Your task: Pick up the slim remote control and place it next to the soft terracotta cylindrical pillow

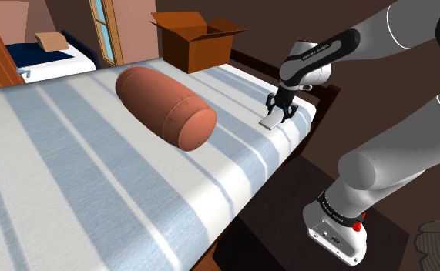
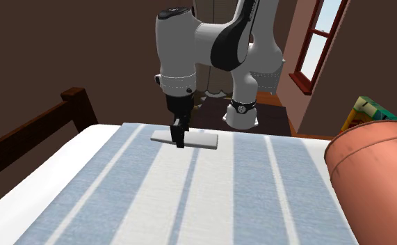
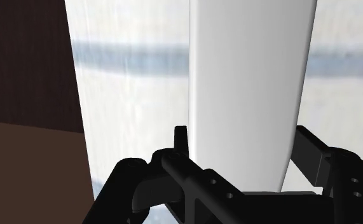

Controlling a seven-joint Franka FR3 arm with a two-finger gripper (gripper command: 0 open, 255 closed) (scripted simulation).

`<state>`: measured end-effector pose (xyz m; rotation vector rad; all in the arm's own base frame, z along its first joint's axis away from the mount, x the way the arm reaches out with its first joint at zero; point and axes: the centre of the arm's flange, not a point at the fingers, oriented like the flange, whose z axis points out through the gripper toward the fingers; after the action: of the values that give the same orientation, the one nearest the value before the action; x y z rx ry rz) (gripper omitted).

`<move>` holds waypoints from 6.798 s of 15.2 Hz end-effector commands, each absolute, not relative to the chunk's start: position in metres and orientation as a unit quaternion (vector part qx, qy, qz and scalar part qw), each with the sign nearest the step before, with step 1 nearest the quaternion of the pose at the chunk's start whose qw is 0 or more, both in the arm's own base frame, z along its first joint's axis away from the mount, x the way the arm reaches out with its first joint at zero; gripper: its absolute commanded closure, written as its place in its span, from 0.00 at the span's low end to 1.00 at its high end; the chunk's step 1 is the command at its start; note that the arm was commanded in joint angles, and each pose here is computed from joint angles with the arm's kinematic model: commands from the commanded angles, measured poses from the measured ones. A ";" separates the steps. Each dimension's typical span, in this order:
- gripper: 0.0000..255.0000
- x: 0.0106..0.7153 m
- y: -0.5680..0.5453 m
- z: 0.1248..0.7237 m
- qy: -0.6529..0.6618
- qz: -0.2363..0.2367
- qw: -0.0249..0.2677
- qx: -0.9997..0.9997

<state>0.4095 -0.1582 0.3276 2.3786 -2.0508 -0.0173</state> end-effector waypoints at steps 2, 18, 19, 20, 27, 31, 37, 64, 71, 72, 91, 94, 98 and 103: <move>1.00 0.409 -0.158 0.328 -0.653 -0.006 0.000 0.757; 1.00 0.409 -0.158 0.396 -0.653 -0.006 0.000 0.757; 1.00 0.409 -0.158 0.401 -0.653 -0.006 0.000 0.757; 1.00 0.409 -0.158 0.407 -0.653 -0.006 0.000 0.757; 1.00 0.409 -0.158 0.444 -0.653 -0.006 0.000 0.757; 1.00 0.409 -0.158 0.465 -0.653 -0.006 0.000 0.757; 1.00 0.409 -0.158 0.496 -0.653 -0.006 0.000 0.757; 1.00 0.402 -0.053 0.594 -0.653 -0.006 0.000 0.757; 1.00 0.395 0.039 0.594 -0.653 -0.006 0.000 0.757; 1.00 0.394 0.052 0.594 -0.653 -0.006 0.000 0.757; 1.00 0.380 0.235 0.569 -0.653 -0.006 0.000 0.757; 1.00 0.380 0.235 0.553 -0.653 -0.006 0.000 0.757; 1.00 0.380 0.235 0.532 -0.653 -0.006 0.000 0.757; 1.00 0.380 0.235 0.505 -0.653 -0.006 0.000 0.757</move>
<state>0.3806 0.2359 0.5102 2.3784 -2.0500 -0.0183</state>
